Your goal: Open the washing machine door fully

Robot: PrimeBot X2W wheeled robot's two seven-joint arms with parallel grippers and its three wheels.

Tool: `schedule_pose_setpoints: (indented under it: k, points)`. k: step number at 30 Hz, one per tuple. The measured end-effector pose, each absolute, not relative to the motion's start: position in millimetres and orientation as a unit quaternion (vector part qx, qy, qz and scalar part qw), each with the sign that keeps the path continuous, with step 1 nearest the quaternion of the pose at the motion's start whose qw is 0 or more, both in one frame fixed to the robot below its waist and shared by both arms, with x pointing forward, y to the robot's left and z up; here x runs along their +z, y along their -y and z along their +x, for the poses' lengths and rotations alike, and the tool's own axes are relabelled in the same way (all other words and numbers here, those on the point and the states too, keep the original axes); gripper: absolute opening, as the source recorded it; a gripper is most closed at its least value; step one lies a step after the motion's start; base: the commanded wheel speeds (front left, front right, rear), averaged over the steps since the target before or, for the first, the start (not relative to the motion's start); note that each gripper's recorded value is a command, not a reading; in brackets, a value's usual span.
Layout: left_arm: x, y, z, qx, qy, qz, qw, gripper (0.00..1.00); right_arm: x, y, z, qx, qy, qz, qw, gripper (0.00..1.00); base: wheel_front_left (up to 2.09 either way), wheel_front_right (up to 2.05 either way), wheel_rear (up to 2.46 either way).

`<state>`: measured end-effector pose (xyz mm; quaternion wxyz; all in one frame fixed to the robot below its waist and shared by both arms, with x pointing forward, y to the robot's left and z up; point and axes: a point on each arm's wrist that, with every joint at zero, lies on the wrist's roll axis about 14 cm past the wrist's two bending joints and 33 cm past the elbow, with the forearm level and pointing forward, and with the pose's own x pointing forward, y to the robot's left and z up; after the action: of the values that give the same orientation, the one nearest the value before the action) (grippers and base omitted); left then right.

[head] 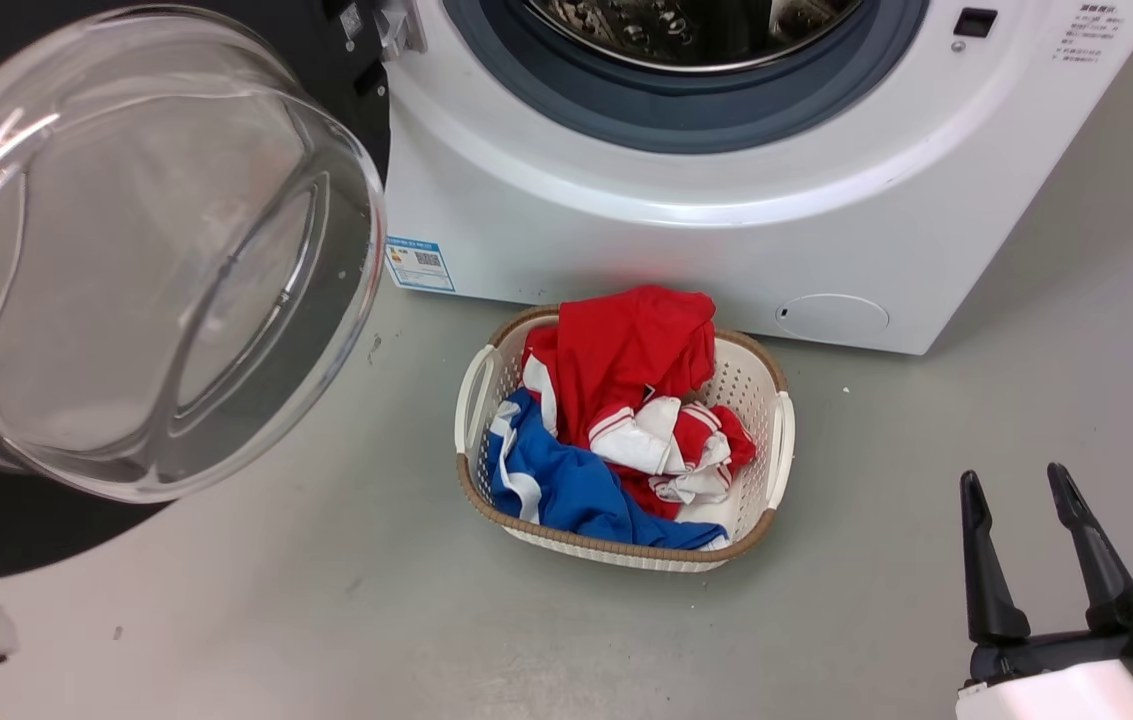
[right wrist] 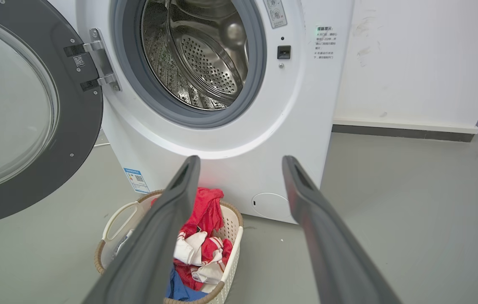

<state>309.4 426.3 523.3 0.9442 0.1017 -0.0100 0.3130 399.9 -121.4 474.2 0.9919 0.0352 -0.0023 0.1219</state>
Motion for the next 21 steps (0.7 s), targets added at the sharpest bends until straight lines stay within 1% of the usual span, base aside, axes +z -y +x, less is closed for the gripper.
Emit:
schedule_pose_setpoints:
  k: [13,21]
  points:
    - [522.8,-476.8,328.0,0.352,-0.007,0.093,0.931,0.00,462.8,120.9,414.1,0.121,-0.007,0.030,0.992,1.00,0.00,0.00,0.00]
    - [514.2,-489.2,340.8,0.354,-0.025,0.088,0.931,0.00,459.6,125.0,418.2,0.115,-0.009,0.026,0.993,1.00,0.00,0.00,0.00]
